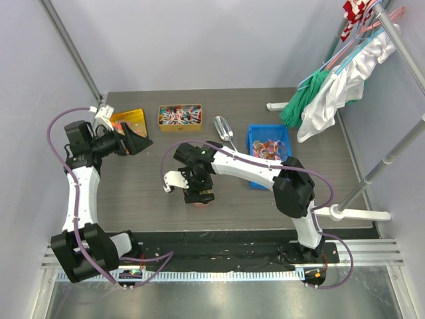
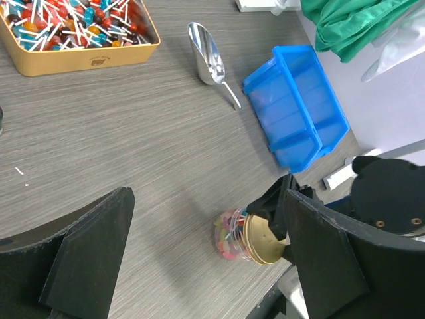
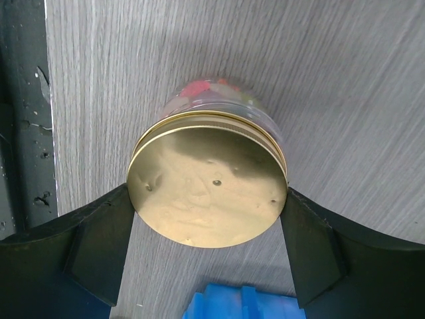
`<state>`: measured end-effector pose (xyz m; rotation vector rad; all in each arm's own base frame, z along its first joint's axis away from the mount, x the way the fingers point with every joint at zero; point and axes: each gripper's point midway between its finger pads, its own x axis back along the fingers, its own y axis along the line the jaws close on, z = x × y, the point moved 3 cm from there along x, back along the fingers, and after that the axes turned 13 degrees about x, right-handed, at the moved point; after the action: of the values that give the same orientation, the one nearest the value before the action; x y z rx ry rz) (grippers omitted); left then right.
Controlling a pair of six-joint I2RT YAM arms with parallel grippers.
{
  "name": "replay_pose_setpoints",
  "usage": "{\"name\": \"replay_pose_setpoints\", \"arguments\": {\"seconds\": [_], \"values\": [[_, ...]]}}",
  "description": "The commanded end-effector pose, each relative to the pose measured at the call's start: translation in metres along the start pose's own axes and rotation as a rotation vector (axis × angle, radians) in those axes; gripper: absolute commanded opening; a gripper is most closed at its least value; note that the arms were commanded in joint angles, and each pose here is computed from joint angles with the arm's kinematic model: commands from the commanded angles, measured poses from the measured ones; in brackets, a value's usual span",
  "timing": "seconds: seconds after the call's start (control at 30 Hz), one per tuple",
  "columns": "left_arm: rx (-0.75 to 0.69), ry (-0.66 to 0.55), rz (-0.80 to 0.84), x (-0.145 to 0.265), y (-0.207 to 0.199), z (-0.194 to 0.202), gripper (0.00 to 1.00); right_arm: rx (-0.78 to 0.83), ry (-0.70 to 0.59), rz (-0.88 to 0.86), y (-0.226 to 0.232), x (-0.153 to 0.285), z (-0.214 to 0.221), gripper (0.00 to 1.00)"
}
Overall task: Pack the candies
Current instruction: Close the bottle lid on the packing bottle.
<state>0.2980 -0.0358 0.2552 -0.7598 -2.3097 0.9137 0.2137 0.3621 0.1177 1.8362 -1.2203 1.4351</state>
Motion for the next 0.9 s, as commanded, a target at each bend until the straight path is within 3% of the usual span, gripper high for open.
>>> {"name": "replay_pose_setpoints", "arguments": {"seconds": [0.0,0.5,0.87], "values": [[-0.031,-0.016,0.037,0.001,-0.007,-0.004,0.98,0.025,0.011,0.002,-0.004,0.005,-0.003,0.73],[-0.020,-0.007,0.046,-0.001,-0.005,-0.003,0.98,0.023,0.030,-0.008,-0.010,-0.008,0.004,0.78],[-0.020,-0.004,0.057,0.000,-0.007,-0.002,0.98,0.020,0.020,0.023,-0.019,-0.009,0.003,0.91]]}}
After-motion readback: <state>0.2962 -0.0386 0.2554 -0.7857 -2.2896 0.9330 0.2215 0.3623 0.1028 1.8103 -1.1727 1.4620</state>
